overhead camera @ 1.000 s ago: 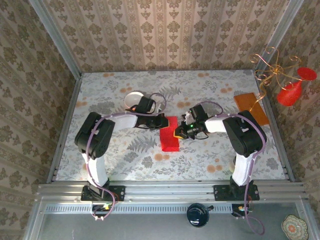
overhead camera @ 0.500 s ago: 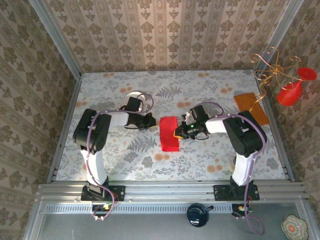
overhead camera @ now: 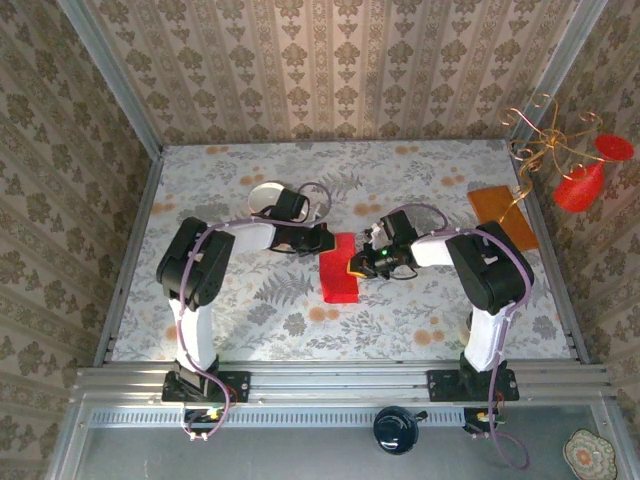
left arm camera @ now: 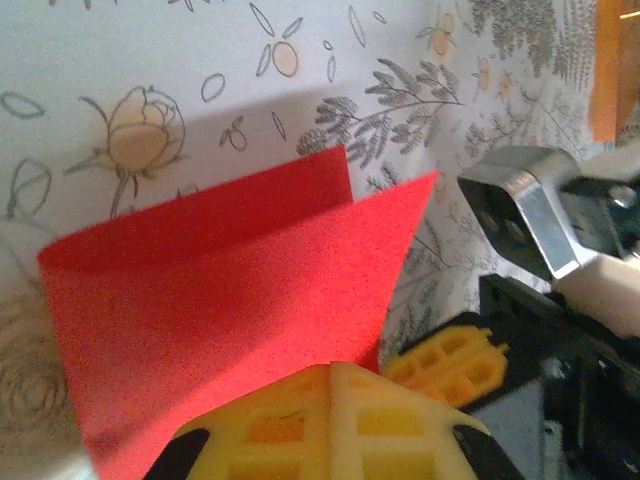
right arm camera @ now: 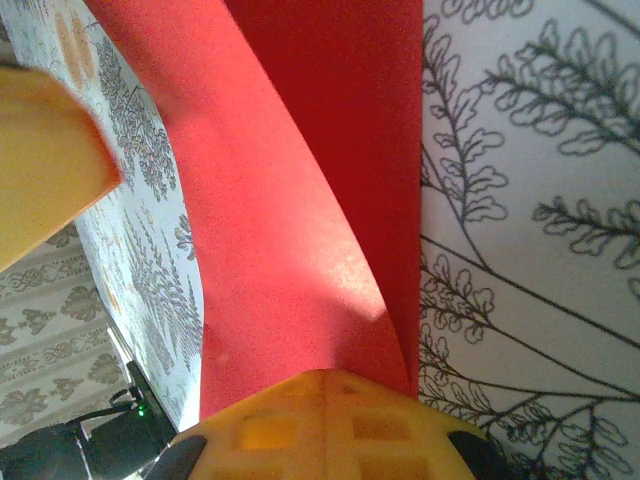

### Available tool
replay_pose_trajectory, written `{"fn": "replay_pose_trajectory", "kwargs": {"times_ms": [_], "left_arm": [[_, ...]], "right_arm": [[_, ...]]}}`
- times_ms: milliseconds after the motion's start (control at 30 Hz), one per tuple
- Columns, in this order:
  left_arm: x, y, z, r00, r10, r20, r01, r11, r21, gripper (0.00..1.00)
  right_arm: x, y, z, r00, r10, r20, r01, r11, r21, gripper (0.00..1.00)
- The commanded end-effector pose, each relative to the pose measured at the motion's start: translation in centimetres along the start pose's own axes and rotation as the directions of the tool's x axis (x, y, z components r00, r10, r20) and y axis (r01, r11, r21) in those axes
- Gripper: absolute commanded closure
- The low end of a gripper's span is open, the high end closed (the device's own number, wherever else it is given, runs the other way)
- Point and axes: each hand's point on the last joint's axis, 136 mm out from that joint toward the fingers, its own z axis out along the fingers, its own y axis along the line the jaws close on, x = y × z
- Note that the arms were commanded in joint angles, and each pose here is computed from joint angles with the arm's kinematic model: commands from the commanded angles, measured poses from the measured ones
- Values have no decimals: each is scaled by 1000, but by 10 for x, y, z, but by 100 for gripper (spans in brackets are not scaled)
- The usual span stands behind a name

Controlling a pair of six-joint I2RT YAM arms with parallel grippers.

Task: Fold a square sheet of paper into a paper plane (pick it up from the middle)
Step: First fold the square sheet of paper in half at the center of the table.

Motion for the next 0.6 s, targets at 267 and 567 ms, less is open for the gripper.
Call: {"fn": "replay_pose_trajectory", "kwargs": {"times_ms": [267,567], "left_arm": [[-15,81,-15,993,-106,46,111,982,-150,94],[-36,55,-33,997,-3,72,13,990,-143,95]], "right_arm": [[85,-163,4,954,296,-56,-214,799,562,98],[86,-163,4,953,298,-54,-219,801,557,98]]}}
